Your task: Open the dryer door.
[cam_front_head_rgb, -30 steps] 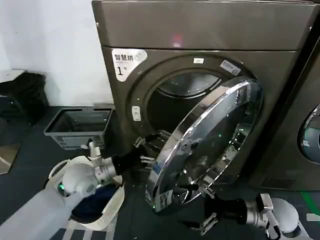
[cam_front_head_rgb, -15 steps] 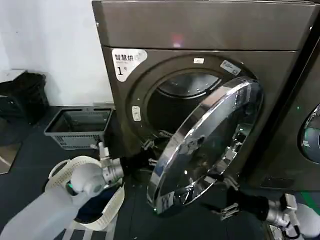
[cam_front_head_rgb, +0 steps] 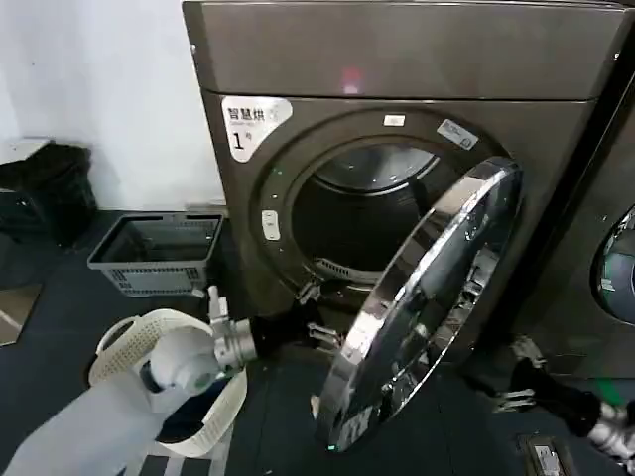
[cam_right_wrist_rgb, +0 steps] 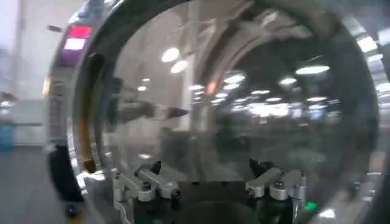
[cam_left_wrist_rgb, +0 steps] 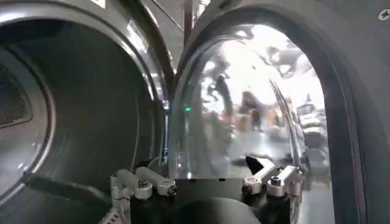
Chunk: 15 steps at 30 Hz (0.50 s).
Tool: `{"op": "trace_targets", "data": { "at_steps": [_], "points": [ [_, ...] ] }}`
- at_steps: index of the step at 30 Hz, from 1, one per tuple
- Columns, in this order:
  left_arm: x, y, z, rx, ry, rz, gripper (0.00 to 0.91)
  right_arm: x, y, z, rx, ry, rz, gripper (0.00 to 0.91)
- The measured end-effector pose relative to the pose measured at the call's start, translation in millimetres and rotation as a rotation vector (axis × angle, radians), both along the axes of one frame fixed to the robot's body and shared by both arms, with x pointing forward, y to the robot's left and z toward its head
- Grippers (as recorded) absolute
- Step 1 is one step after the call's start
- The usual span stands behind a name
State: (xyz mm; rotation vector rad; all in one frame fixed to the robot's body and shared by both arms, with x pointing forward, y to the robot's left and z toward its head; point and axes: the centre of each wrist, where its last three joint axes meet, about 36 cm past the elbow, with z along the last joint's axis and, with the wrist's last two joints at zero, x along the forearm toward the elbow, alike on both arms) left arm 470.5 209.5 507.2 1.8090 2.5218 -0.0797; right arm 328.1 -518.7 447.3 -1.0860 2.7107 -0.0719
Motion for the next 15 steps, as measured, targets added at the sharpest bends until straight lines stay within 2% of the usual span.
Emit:
{"op": "trace_targets", "data": {
  "at_steps": [3,8,12,15],
  "points": [
    [-1,-4,0.5,-0.001,0.000,-0.011,0.907,-13,-19,6.5,0.025,-0.023,-0.093,0.907],
    [-2,-12,0.1,-0.001,0.001,-0.032,0.907,-34,-45,19.9,0.031,-0.041,-0.249,0.907],
    [-3,-18,0.9,-0.001,0.003,-0.051,0.907,-51,-63,31.1,0.041,-0.093,-0.405,0.907],
    [-3,-23,1.8,-0.002,0.003,-0.067,0.907,-66,-72,34.8,0.059,-0.157,-0.517,0.907]
  ]
}}
